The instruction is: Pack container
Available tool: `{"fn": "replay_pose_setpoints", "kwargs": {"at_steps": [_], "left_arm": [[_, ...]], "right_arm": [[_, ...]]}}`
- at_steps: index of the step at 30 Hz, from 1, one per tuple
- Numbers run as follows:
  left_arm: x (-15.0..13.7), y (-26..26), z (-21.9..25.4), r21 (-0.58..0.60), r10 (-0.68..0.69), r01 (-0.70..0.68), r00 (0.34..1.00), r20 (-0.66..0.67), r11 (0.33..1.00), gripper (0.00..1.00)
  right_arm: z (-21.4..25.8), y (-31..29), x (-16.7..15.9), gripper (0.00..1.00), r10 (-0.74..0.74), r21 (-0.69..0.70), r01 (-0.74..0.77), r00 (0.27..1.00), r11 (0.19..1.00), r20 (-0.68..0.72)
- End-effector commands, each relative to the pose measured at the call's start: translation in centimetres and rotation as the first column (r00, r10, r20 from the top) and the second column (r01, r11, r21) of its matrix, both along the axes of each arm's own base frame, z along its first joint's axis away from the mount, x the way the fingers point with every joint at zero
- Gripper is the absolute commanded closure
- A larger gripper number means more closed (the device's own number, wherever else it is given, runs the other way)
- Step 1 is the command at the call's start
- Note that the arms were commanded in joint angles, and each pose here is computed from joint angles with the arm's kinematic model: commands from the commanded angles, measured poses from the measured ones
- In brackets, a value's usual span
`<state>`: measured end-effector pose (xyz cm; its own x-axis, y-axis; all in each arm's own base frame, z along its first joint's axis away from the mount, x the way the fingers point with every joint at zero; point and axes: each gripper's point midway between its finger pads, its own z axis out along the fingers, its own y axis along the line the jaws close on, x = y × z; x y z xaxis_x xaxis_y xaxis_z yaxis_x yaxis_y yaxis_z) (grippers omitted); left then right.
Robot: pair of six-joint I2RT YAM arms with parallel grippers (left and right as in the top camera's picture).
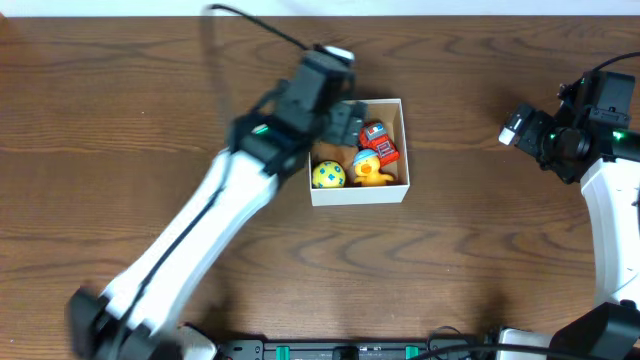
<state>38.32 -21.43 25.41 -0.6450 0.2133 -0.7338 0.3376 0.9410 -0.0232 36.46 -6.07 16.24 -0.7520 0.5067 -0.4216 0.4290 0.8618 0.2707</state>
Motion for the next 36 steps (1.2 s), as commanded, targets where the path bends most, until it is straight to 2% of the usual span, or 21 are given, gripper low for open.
{"fn": "replay_pose_setpoints", "kwargs": {"at_steps": [1, 4, 11, 16, 19, 22, 26, 31, 36], "left_arm": [[-1.0, 4.2, 3.9, 0.042, 0.097, -0.101, 0.992, 0.081, 0.994, 0.02], [-2.3, 7.7, 5.4, 0.089, 0.179, -0.19, 0.977, 0.113, 0.978, 0.02], [-4.6, 9.3, 6.8, 0.087, 0.188, -0.198, 0.975, 0.115, 0.976, 0.02], [-6.2, 10.4, 5.5, 0.172, 0.176, -0.183, 0.983, 0.056, 0.968, 0.02], [-6.0, 11.3, 5.8, 0.183, 0.206, -0.216, 0.976, 0.075, 0.959, 0.02], [-5.3, 12.5, 6.7, 0.155, 0.25, -0.266, 0.962, 0.112, 0.951, 0.02], [-4.8, 14.9, 9.5, 0.052, 0.321, -0.338, 0.924, 0.207, 0.94, 0.02], [-7.6, 17.3, 10.9, -0.091, 0.334, -0.322, 0.911, 0.24, 0.942, 0.02], [-11.2, 20.2, 7.7, -0.113, 0.392, -0.375, 0.89, 0.232, 0.92, 0.02]], "right_arm": [[0.0, -0.2, 0.1, 0.01, -0.014, 0.008, 0.014, 1.0, 1.0, -0.001], [0.0, -0.2, 0.1, 0.01, -0.015, 0.008, 0.015, 1.0, 1.0, -0.001], [0.0, -0.2, 0.1, 0.01, -0.015, 0.008, 0.015, 1.0, 1.0, -0.001], [0.0, -0.2, 0.1, 0.01, -0.015, 0.008, 0.015, 1.0, 1.0, -0.001], [0.0, -0.2, 0.1, 0.01, -0.015, 0.008, 0.015, 1.0, 1.0, -0.001], [0.0, -0.2, 0.1, 0.01, -0.015, 0.008, 0.015, 1.0, 1.0, -0.001], [0.0, -0.2, 0.1, 0.01, -0.015, 0.008, 0.015, 1.0, 1.0, -0.001], [0.0, -0.2, 0.1, 0.01, -0.015, 0.008, 0.015, 1.0, 1.0, -0.001], [0.0, -0.2, 0.1, 0.01, -0.015, 0.008, 0.015, 1.0, 1.0, -0.001]]}}
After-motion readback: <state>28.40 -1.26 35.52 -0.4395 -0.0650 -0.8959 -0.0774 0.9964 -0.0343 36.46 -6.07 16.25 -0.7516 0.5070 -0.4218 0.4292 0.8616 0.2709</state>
